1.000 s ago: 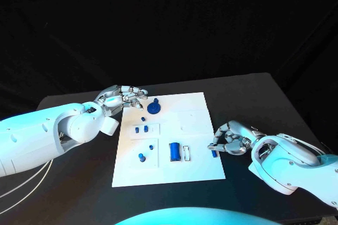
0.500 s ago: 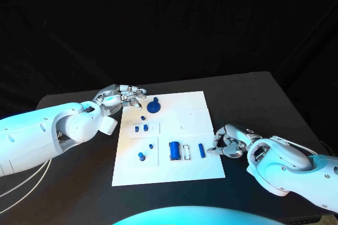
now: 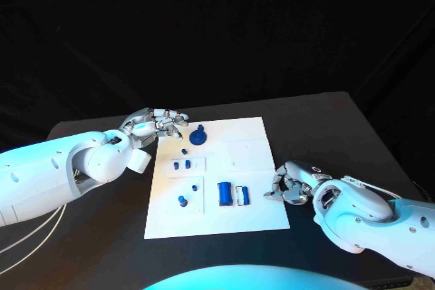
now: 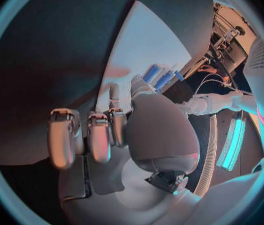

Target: Assemble the parts on the task board

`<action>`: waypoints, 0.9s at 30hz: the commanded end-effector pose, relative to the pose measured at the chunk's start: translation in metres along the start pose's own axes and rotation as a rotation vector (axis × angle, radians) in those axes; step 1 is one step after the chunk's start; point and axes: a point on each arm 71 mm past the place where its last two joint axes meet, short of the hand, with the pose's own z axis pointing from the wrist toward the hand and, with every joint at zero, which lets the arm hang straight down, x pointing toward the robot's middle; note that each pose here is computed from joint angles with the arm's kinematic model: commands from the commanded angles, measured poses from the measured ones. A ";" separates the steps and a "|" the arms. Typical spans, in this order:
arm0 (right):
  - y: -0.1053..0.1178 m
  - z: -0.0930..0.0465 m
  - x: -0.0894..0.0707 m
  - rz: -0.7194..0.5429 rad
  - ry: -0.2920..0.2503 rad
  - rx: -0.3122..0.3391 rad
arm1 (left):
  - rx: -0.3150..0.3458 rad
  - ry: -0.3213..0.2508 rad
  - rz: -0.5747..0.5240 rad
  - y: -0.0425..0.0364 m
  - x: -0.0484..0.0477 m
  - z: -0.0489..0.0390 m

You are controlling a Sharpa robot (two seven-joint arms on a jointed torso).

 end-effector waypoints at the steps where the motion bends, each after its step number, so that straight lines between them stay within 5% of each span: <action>1: 0.002 -0.001 0.004 -0.017 0.007 -0.004 | 0.008 0.012 -0.005 -0.0006 0.0020 0.0002; 11: 0.015 -0.004 0.004 0.033 -0.025 -0.042 | 0.007 0.011 -0.004 -0.0005 0.0014 0.0002; 27: 0.038 0.012 0.016 0.055 0.018 -0.060 | 0.005 0.019 -0.006 -0.0002 0.0037 0.0014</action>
